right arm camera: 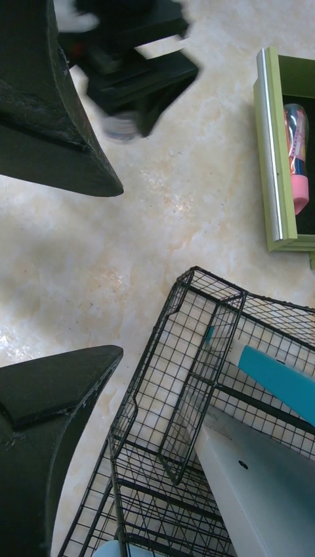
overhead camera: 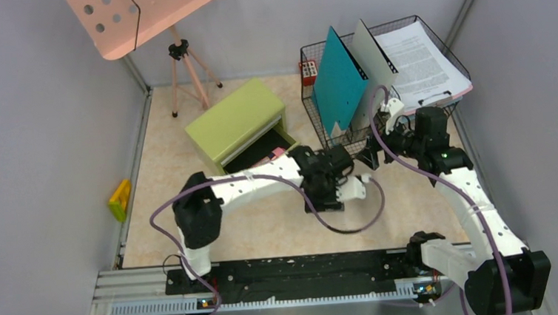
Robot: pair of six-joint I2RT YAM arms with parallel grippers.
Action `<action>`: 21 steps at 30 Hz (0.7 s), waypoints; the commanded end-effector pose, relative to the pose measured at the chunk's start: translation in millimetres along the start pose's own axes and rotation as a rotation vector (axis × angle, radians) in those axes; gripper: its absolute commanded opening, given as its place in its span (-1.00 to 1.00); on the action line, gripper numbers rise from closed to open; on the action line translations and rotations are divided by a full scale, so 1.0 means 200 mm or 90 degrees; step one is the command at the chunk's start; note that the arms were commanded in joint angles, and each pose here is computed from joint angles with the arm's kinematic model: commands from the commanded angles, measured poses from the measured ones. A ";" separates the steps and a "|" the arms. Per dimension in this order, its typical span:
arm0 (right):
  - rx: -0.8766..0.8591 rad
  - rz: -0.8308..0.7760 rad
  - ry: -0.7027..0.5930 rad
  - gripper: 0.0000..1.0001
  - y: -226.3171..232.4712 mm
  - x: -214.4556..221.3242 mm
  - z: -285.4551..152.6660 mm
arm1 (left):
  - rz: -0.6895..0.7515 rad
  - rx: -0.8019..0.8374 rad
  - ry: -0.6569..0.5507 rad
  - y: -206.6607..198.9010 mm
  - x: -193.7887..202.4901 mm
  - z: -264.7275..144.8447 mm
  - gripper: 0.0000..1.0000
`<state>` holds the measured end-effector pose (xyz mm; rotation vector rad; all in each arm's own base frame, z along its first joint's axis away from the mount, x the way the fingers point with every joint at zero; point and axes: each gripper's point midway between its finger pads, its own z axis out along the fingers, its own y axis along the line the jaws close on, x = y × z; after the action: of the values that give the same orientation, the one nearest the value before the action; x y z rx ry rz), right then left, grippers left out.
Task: Organize the desk
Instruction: Place the stationery in the drawer.
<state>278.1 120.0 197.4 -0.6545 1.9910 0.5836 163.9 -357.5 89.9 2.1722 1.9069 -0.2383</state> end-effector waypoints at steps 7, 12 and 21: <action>0.002 -0.023 -0.030 0.64 -0.01 -0.06 -0.01 | -0.260 -0.177 -0.004 0.54 0.48 -0.56 -0.93; -0.001 -0.022 -0.029 0.64 0.00 -0.05 -0.01 | -0.340 -0.203 0.057 0.60 0.74 -0.60 -0.96; -0.006 -0.024 -0.029 0.64 0.01 -0.05 -0.01 | -0.365 -0.173 0.135 0.57 0.97 -0.55 -1.00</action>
<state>277.3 120.1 195.2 -0.6549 1.9956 0.5864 307.9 -170.2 148.8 1.4545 2.4583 0.1135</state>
